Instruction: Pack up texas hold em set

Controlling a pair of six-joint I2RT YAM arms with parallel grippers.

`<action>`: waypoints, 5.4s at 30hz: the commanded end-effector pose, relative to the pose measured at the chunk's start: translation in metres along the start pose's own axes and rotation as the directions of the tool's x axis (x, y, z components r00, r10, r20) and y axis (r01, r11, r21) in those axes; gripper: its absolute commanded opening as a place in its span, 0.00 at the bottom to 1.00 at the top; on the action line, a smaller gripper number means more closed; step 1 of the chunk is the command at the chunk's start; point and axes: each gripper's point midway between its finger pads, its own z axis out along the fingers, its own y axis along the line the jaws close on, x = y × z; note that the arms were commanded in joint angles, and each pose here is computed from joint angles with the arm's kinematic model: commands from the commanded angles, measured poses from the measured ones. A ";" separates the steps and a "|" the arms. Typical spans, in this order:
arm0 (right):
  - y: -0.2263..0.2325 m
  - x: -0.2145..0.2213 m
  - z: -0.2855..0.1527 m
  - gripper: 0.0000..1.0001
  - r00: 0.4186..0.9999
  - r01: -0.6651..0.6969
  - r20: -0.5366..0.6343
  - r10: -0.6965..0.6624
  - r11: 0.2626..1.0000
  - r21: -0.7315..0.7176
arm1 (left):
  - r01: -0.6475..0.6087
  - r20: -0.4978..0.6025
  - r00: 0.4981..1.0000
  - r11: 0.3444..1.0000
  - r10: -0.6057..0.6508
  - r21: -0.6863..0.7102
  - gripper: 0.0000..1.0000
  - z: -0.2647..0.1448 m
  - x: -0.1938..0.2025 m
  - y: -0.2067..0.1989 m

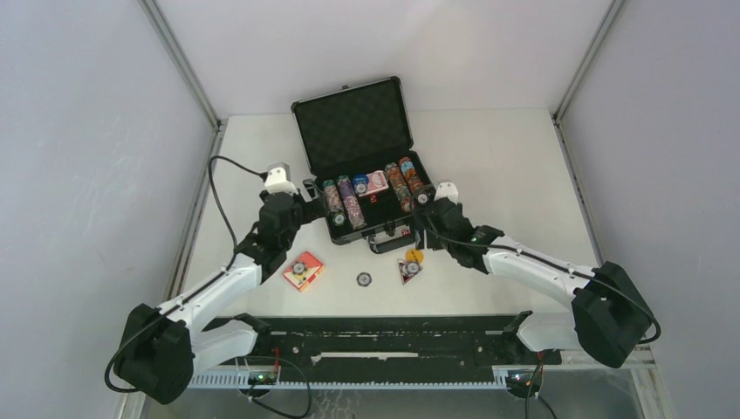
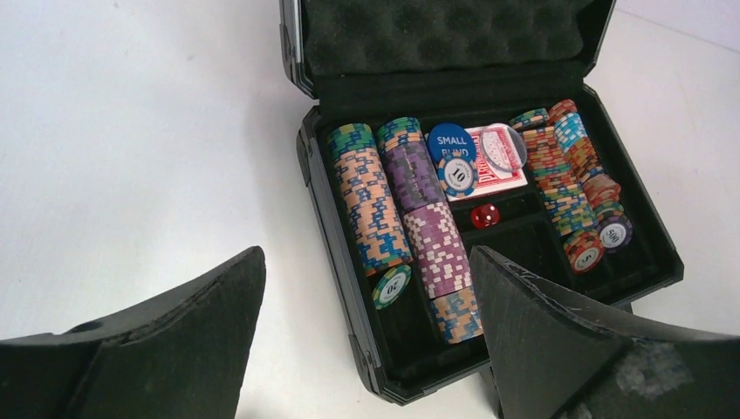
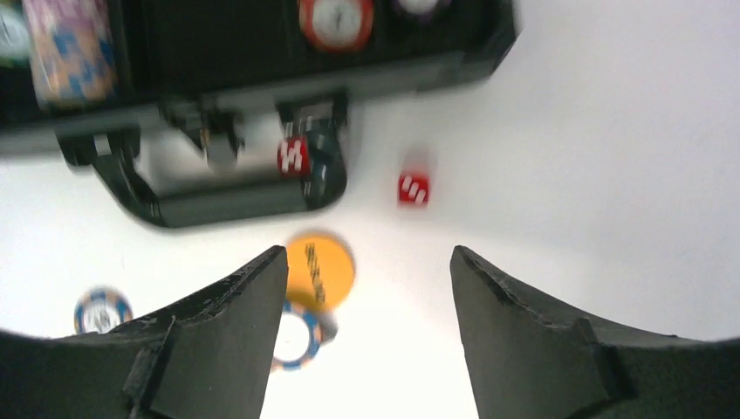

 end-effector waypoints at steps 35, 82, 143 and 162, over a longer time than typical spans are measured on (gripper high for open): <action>0.063 0.081 -0.002 0.84 0.950 0.090 -0.284 -0.127 0.986 -0.137 | 0.036 0.005 0.999 0.999 -0.036 -0.017 0.92 -0.020 0.022 0.013; 0.064 0.089 -0.001 0.63 0.940 0.142 -0.299 -0.164 0.985 -0.094 | 0.041 -0.005 0.999 0.999 -0.041 0.006 0.92 -0.020 0.023 0.009; 0.068 0.112 0.001 0.53 0.904 0.238 -0.353 -0.243 0.969 -0.057 | 0.041 -0.014 0.999 0.999 -0.041 0.018 0.92 -0.020 0.024 0.006; 0.079 0.108 -0.005 0.64 0.912 0.213 -0.338 -0.234 0.972 -0.099 | 0.040 -0.014 0.999 0.999 -0.040 0.021 0.92 -0.021 0.024 0.006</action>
